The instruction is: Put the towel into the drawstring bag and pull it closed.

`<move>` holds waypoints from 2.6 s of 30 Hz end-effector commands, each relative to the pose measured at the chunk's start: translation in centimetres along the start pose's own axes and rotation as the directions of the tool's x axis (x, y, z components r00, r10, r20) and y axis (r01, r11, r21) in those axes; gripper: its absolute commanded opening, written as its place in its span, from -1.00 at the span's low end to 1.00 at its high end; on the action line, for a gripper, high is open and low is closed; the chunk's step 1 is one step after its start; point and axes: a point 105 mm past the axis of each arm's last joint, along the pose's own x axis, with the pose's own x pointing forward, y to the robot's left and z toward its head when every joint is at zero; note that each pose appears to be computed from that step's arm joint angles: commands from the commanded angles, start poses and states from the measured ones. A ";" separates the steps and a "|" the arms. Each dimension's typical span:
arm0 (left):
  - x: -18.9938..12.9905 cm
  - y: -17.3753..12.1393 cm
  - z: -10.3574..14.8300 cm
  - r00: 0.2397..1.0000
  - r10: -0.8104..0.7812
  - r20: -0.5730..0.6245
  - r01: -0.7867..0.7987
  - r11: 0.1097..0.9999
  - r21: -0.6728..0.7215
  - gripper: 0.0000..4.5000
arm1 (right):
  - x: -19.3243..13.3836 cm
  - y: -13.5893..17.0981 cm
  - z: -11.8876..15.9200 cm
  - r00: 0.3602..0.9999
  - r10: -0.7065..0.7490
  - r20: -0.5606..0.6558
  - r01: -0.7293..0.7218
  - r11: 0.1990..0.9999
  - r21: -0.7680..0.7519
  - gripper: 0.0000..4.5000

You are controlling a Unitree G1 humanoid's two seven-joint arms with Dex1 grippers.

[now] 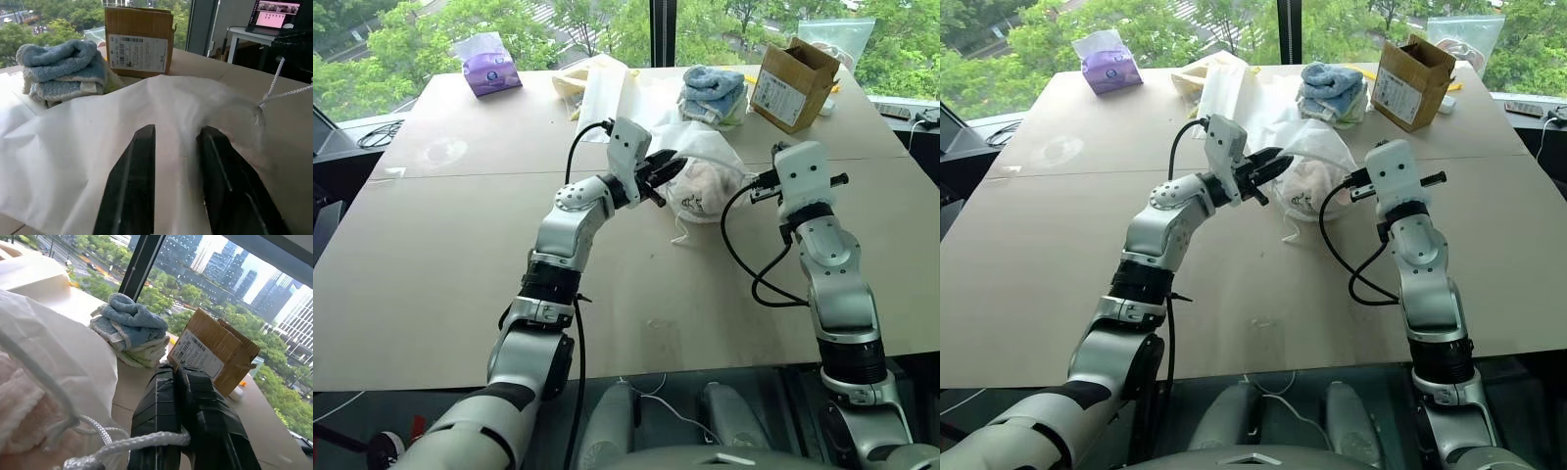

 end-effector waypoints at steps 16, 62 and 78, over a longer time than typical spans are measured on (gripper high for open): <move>-6.8 -5.9 -4.4 0.994 -0.064 -0.094 0.057 0.995 -0.077 0.14 | 0.4 -1.7 2.0 0.998 -0.036 0.043 0.036 0.999 -0.001 -1.00; -9.5 7.6 0.4 0.786 0.595 0.167 -0.618 0.747 0.245 -0.97 | 2.4 -5.7 3.6 0.994 -0.072 0.078 0.073 0.997 -0.014 -1.00; -11.7 13.2 14.7 0.614 0.606 0.506 -0.789 0.475 0.389 -0.97 | 3.8 -11.7 5.5 0.975 -0.217 0.041 0.193 0.926 0.324 -1.00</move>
